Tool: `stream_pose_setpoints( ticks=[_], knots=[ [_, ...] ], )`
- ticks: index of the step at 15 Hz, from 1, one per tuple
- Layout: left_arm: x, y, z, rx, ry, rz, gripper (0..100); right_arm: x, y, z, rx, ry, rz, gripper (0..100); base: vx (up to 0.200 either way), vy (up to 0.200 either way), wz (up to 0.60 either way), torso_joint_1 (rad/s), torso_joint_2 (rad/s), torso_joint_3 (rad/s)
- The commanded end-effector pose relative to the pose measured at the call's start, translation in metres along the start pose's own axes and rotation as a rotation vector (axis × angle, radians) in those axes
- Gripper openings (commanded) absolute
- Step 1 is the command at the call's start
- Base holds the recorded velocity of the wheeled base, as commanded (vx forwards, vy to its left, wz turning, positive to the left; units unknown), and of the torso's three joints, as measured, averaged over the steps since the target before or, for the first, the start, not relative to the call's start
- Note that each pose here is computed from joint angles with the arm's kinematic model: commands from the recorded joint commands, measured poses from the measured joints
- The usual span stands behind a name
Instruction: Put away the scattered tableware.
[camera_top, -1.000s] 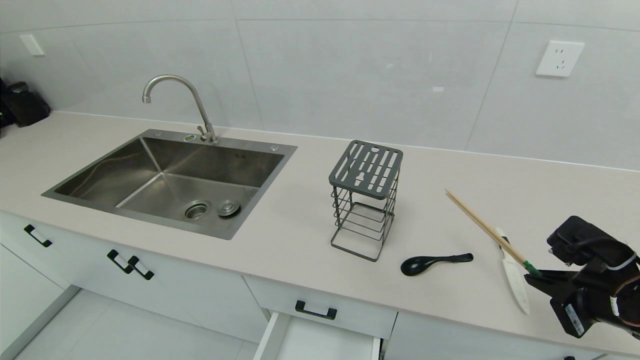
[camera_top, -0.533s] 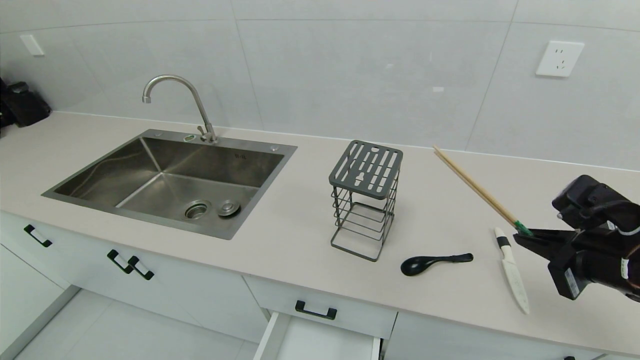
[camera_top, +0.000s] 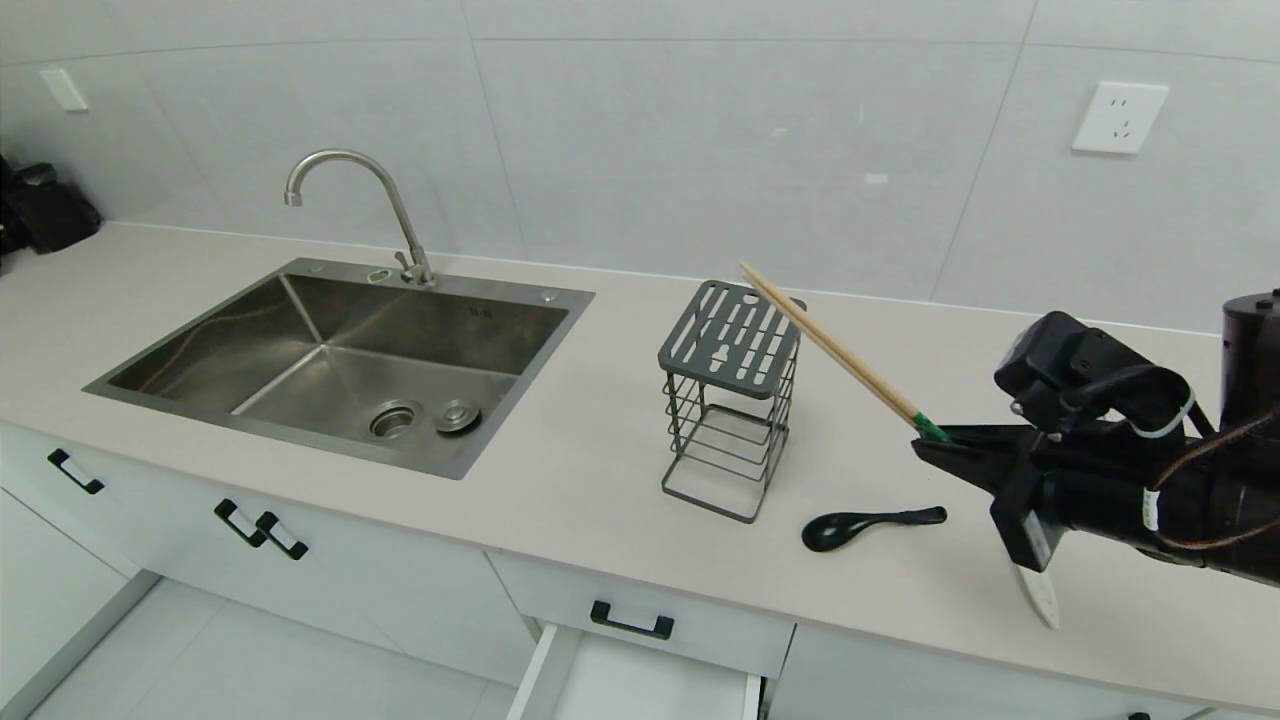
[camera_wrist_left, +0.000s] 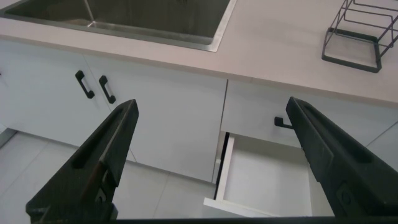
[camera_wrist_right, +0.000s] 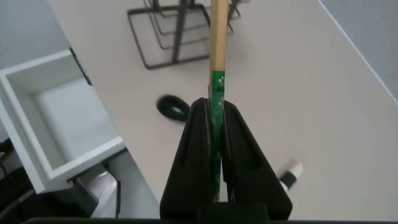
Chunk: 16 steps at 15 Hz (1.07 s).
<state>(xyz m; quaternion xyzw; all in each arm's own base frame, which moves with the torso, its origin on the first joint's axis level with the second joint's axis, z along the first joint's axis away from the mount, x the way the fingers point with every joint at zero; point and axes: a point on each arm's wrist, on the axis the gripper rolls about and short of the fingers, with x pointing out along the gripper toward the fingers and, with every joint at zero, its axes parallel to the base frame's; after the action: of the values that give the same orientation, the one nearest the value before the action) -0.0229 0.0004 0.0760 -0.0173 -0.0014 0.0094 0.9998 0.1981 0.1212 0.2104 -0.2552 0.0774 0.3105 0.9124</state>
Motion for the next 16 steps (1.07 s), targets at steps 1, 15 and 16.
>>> stream_pose_setpoints(
  ticks=[1, 15, 16],
  knots=[
    [0.0, 0.0, 0.0, -0.001, -0.001, 0.001, 100, 0.019, 0.007, 0.015, -0.011, -0.035, 0.043, 0, 0.0, 0.0, 0.0, 0.0, 0.0, 0.0],
    [0.0, 0.0, 0.0, -0.001, -0.001, 0.001, 100, 0.01, 0.102, -0.005, 0.116, -0.072, 0.516, 0, 0.0, 0.0, 0.0, 0.0, 0.0, 0.0],
    [0.0, 0.0, 0.0, -0.001, -0.001, 0.001, 100, 0.009, 0.104, -0.009, 0.15, -0.042, 0.516, 0, 0.0, 0.0, 0.0, 0.0, 0.0, 0.0]
  ],
)
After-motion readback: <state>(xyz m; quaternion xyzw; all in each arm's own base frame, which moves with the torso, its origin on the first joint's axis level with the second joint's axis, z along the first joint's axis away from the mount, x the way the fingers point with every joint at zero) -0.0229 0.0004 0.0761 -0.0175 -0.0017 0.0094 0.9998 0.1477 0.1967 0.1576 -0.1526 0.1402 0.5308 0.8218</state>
